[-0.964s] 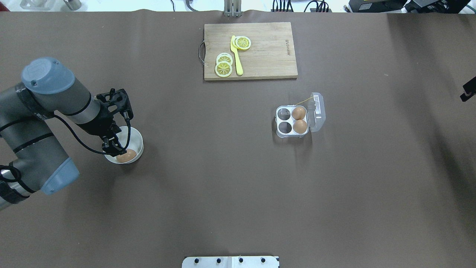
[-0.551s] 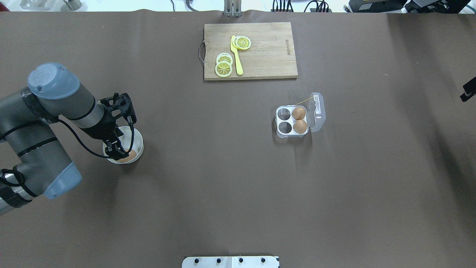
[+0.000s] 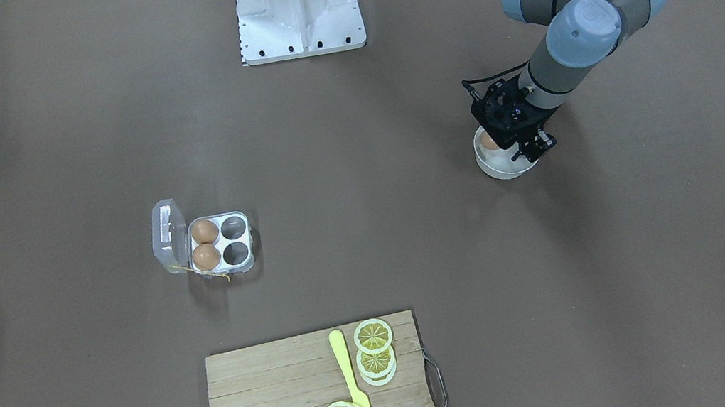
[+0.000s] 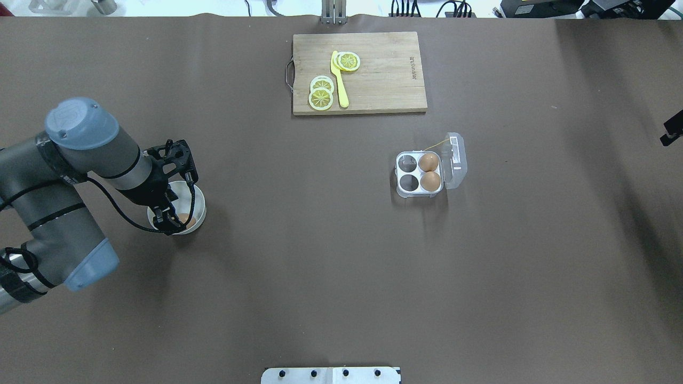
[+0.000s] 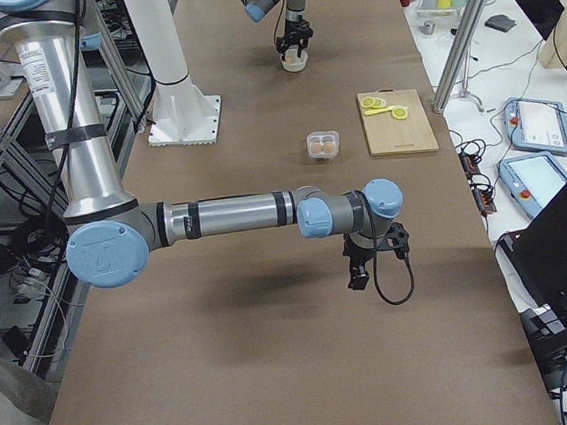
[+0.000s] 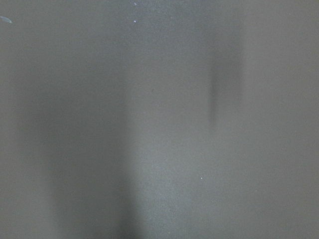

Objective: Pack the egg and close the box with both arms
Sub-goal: 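Close the left gripper on the brown egg inside the bowl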

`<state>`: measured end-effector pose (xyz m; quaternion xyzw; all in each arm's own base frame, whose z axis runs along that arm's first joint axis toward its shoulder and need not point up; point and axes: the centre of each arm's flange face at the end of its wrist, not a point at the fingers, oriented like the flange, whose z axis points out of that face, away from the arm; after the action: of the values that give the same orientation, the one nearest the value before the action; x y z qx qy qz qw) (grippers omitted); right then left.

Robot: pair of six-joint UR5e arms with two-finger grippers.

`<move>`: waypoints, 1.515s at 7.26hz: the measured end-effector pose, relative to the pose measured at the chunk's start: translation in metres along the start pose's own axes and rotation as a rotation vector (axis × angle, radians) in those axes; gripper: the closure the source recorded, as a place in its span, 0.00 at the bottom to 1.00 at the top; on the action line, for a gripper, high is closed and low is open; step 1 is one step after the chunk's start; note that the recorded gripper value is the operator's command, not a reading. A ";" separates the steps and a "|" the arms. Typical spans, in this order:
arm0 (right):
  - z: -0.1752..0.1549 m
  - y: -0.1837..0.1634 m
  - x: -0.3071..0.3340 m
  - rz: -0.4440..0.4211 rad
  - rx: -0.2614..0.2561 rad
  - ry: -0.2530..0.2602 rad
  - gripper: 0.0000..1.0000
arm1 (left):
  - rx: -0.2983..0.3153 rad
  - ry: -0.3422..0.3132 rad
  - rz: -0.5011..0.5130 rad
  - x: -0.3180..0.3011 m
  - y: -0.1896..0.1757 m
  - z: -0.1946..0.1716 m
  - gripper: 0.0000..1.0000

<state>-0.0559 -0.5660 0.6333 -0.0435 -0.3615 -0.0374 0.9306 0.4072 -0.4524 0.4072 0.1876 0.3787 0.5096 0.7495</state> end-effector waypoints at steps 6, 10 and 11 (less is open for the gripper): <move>0.001 0.000 0.001 0.000 -0.001 0.000 0.00 | -0.016 0.006 -0.011 -0.005 0.001 0.009 0.25; 0.001 0.001 0.001 0.000 -0.001 0.000 0.00 | -0.024 0.006 -0.015 -0.007 0.003 0.013 0.48; 0.001 0.001 0.001 0.000 -0.001 0.000 0.00 | -0.026 0.006 -0.017 -0.008 0.003 0.014 0.54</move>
<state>-0.0559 -0.5651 0.6345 -0.0443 -0.3613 -0.0375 0.9306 0.4144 -0.4568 0.4214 0.1730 0.3758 0.5089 0.7549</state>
